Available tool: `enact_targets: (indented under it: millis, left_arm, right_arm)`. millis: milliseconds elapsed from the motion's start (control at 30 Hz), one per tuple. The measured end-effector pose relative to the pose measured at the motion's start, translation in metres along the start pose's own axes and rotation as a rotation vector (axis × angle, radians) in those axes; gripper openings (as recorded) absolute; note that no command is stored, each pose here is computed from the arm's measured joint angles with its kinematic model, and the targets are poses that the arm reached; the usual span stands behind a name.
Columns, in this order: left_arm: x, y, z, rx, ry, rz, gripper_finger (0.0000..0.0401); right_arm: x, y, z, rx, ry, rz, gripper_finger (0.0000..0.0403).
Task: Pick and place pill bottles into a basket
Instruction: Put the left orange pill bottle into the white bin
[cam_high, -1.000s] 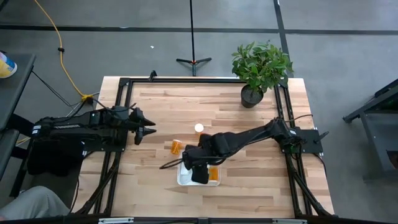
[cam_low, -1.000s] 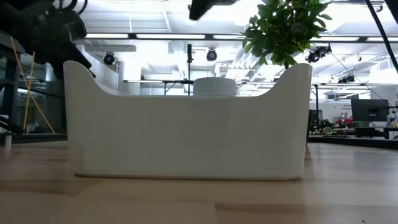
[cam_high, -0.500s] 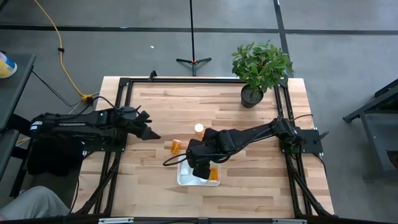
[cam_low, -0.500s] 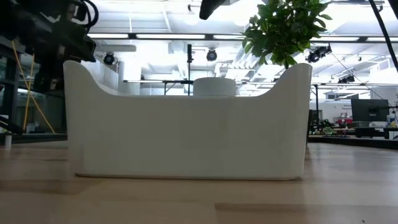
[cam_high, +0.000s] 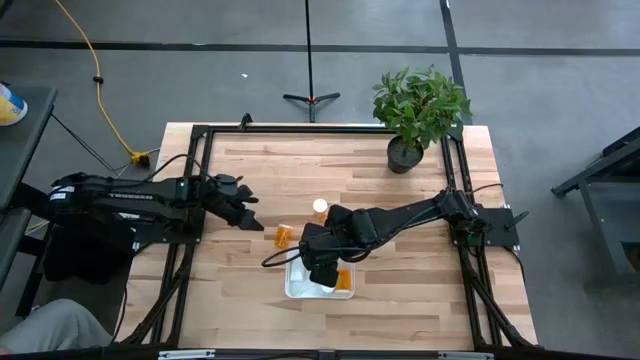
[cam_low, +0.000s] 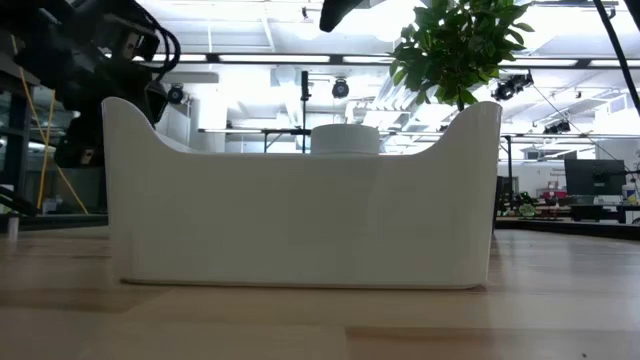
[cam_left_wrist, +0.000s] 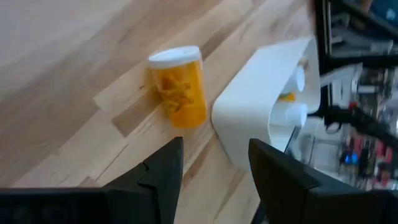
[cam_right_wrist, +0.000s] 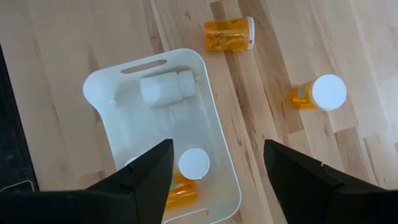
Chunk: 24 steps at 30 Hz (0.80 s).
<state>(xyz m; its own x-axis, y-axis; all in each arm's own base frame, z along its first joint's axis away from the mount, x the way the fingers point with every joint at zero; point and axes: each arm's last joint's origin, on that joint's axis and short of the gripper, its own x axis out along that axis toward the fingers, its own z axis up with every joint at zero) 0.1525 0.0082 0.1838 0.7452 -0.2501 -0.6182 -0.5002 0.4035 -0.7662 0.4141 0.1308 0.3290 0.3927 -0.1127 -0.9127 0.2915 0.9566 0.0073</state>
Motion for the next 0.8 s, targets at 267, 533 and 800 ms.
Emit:
enact_targets:
  millis: [267,533,800]
  left_arm:
    - [0.011,-0.011,0.007,0.099,0.034,-0.130,0.0216]
    - [0.028,-0.004,0.007,0.080,0.167,-0.111,0.0237]
    - [0.038,-0.005,0.013,0.075,0.134,-0.115,0.0328]
  right_arm:
    - [0.000,0.000,0.000,-0.028,0.002,0.003,0.0240]
    - [0.000,0.000,0.000,-0.046,0.007,0.011,0.0240]
    - [0.000,0.000,0.000,-0.062,0.010,0.016,0.0240]
